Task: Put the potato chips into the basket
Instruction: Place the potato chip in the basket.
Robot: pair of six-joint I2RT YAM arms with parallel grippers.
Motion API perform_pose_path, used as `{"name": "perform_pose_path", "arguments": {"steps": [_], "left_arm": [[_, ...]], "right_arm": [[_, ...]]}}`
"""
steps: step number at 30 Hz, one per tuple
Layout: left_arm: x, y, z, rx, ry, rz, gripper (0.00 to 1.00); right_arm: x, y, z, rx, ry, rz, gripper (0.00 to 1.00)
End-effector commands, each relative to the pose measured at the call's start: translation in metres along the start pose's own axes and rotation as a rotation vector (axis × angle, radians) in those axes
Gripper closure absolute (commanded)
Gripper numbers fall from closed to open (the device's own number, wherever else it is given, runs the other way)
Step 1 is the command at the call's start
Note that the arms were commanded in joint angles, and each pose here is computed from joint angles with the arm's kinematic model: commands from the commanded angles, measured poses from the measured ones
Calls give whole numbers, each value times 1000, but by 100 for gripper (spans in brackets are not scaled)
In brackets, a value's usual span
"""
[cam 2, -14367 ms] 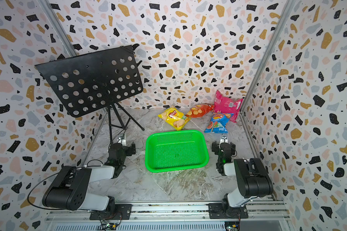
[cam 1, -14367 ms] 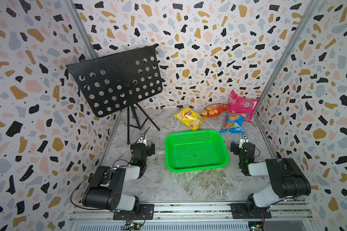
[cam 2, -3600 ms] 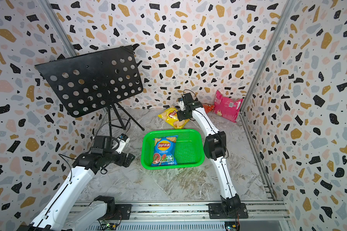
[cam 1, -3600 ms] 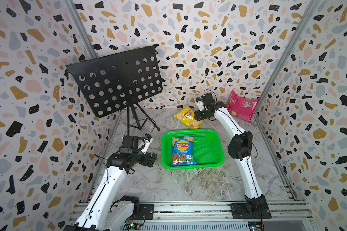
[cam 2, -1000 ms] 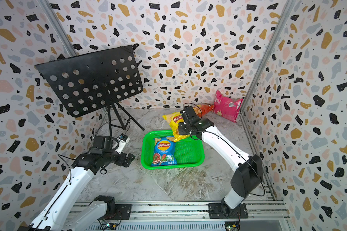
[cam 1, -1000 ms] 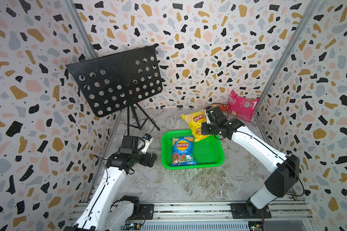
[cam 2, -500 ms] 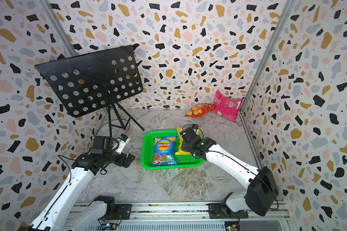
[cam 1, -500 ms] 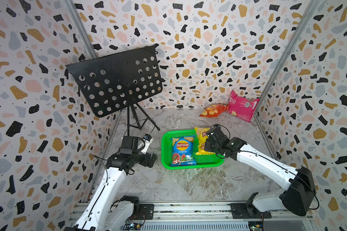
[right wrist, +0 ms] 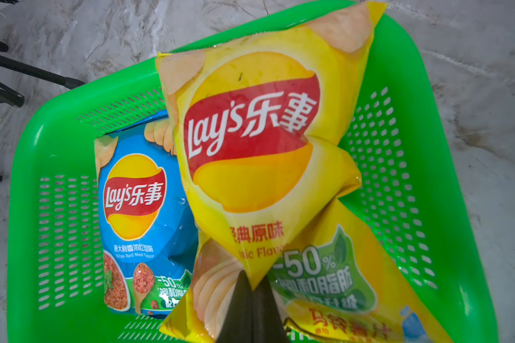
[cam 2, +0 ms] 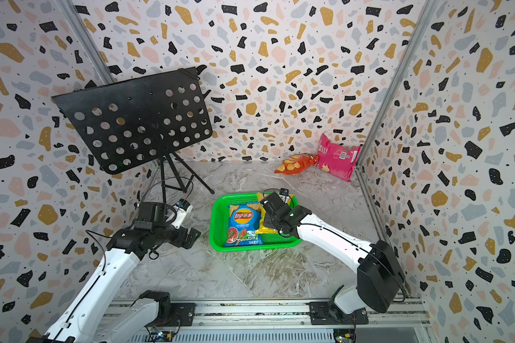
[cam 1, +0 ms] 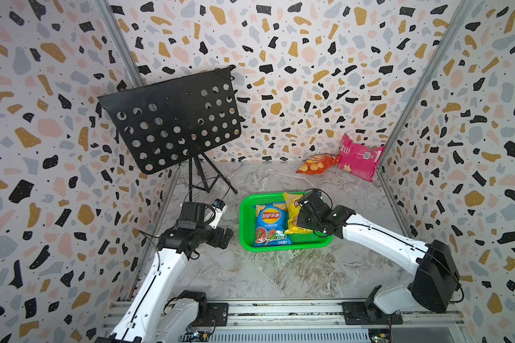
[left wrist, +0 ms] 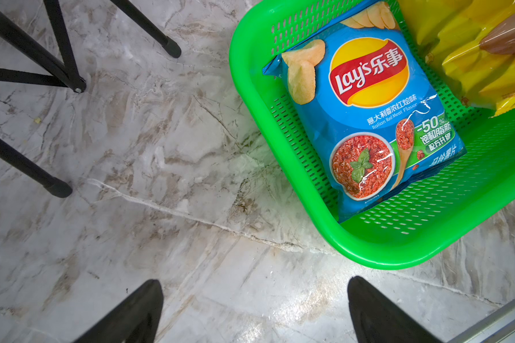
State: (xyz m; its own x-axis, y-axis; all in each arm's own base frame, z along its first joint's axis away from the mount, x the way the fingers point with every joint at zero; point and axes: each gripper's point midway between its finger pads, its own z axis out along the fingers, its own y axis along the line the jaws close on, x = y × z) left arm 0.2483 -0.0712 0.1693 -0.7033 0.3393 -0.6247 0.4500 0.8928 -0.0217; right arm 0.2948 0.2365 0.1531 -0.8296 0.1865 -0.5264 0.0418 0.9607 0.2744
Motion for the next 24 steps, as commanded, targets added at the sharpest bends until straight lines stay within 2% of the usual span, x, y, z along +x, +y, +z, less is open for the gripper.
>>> {"name": "perform_pose_path", "arguments": {"steps": [1, 14, 19, 24], "left_arm": [[2, -1, 1, 5, 2, 5, 0], [2, 0, 0, 3, -1, 7, 0], [3, 0, 1, 3, 1, 7, 0], [3, -1, 0, 3, 0, 7, 0]], "right_arm": [[-1, -3, -4, 10, -12, 10, 100], [25, -10, 16, 38, 81, 8, 100], [18, -10, 5, 42, 67, -24, 77], [0, -8, -16, 37, 14, -90, 58]]}}
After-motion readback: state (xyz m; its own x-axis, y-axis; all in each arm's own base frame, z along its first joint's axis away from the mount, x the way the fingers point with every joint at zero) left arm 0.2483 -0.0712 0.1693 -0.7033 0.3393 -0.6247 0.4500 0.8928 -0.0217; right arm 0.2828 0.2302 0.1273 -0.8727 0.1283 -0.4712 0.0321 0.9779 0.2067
